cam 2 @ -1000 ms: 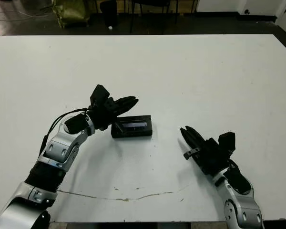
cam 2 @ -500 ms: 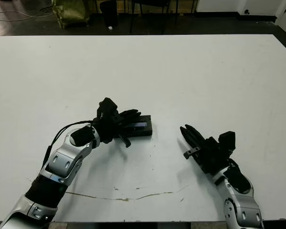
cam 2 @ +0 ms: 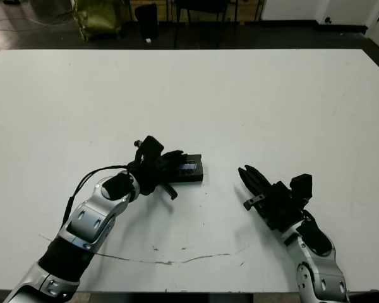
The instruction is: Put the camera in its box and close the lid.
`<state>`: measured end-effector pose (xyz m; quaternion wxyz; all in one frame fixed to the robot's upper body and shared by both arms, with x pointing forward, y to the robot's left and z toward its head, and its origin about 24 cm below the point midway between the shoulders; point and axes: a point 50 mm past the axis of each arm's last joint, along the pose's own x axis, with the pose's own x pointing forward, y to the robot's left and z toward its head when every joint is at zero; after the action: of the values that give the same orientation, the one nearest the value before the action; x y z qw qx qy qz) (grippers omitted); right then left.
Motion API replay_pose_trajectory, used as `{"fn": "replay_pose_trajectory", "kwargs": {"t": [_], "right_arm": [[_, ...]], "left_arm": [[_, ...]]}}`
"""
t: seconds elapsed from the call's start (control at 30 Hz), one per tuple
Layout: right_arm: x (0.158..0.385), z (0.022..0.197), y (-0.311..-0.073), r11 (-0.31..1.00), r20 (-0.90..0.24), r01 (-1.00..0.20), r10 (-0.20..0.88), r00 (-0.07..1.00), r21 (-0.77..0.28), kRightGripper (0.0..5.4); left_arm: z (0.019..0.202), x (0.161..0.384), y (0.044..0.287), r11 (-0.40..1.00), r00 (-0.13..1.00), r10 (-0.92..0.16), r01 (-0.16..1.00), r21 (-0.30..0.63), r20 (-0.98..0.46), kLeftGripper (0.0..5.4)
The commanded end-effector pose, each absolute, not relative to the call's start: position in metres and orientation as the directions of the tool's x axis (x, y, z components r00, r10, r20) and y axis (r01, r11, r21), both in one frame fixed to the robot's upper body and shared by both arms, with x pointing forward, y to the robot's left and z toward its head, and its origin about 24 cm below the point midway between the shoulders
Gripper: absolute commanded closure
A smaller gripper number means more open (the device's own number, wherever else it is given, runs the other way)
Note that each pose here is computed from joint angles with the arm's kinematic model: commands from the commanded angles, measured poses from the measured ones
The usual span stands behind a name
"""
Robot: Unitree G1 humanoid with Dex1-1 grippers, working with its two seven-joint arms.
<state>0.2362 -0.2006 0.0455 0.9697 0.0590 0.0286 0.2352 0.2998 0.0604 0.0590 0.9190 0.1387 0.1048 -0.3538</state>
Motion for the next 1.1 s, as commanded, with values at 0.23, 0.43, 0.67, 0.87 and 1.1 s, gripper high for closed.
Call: {"fn": "replay_pose_trajectory", "kwargs": {"t": [0.23, 0.43, 0.67, 0.87, 1.1], "right_arm": [[0.233, 0.041, -0.201, 0.888, -0.060, -0.439, 0.450, 0.891, 0.140, 5.40], [0.233, 0.041, -0.201, 0.884, -0.062, -0.446, 0.458, 0.887, 0.142, 5.40], [0.234, 0.042, -0.201, 0.884, -0.069, -0.442, 0.455, 0.888, 0.152, 5.40], [0.234, 0.043, -0.200, 0.888, -0.077, -0.432, 0.447, 0.891, 0.159, 5.40], [0.235, 0.042, -0.202, 0.880, -0.071, -0.448, 0.463, 0.884, 0.160, 5.40]], "left_arm": [[-0.010, 0.285, 0.091, 0.758, 0.667, -0.469, 0.640, 0.123, -0.579, 5.38], [-0.005, 0.283, 0.090, 0.747, 0.644, -0.486, 0.657, 0.102, -0.591, 5.38], [0.016, 0.274, 0.093, 0.725, 0.645, -0.555, 0.685, 0.074, -0.525, 5.38], [0.038, 0.267, 0.100, 0.752, 0.688, -0.581, 0.658, 0.036, -0.436, 5.38], [0.059, 0.272, 0.108, 0.818, 0.772, -0.546, 0.575, -0.007, -0.327, 5.38]]}}
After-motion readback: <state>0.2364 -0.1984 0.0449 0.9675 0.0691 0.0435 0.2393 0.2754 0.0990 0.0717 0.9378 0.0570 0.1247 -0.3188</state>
